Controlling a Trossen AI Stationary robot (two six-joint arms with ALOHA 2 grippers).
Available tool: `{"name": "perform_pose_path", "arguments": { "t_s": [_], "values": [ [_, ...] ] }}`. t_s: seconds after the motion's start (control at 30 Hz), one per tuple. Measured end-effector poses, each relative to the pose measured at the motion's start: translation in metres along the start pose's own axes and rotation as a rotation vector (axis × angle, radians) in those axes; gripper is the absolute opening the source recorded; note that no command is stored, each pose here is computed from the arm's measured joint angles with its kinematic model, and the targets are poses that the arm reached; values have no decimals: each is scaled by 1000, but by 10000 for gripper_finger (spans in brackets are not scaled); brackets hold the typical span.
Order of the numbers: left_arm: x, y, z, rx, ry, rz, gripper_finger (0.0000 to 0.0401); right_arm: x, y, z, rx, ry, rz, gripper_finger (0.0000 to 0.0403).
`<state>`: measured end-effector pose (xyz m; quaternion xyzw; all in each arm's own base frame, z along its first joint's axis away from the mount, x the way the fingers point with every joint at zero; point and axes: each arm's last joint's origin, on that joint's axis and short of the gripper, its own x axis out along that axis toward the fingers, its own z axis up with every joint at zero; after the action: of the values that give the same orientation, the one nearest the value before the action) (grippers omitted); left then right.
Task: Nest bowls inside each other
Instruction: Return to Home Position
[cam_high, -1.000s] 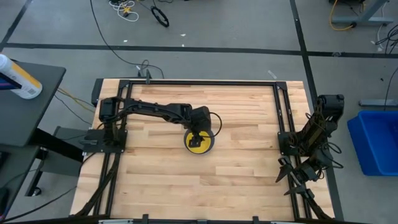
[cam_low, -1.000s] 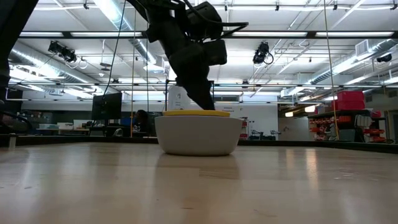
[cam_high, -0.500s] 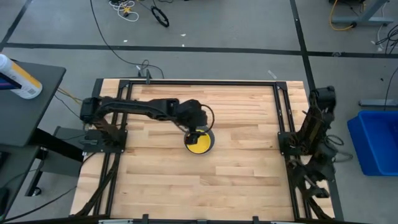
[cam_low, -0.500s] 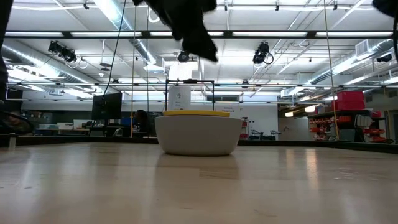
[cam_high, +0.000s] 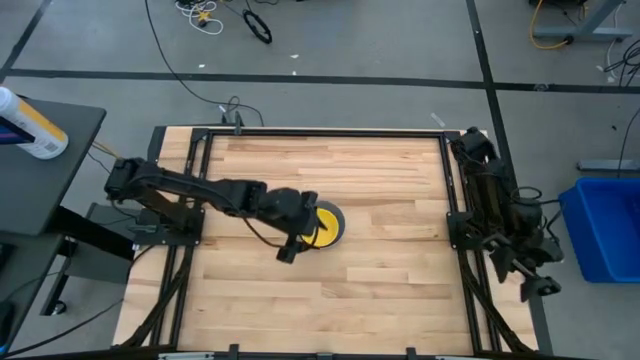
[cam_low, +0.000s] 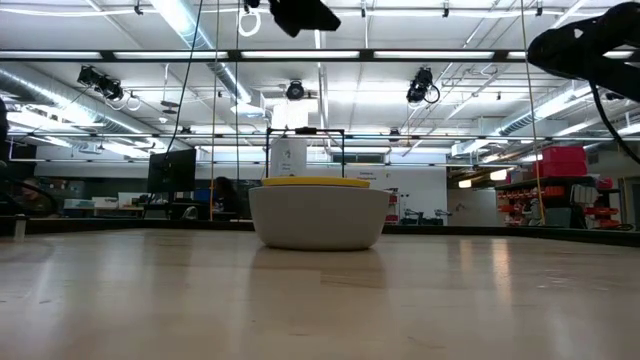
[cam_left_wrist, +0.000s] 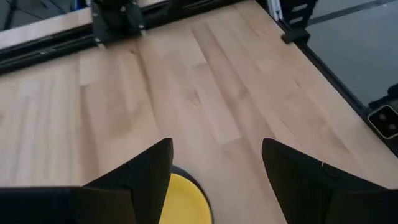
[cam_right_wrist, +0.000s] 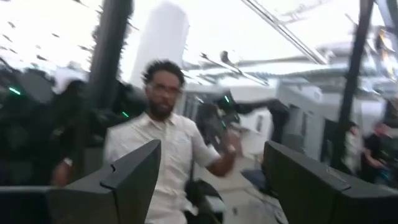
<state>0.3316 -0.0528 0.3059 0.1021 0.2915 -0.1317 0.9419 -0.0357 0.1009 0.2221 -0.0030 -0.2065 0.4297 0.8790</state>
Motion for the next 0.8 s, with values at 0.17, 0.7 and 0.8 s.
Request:
{"name": "perform_pose_path", "arguments": {
  "t_s": [0.17,0.7,0.8],
  "values": [
    [13,-16,-20,-11,19,-33,254,10,1,-7,2,-58,22,300],
    [28,-48,-52,20,-27,-95,257,57,-76,-59,-54,85,-543,287],
    [29,-55,-55,37,-22,-112,257,52,-82,-56,-76,114,-704,281]
  ]
}}
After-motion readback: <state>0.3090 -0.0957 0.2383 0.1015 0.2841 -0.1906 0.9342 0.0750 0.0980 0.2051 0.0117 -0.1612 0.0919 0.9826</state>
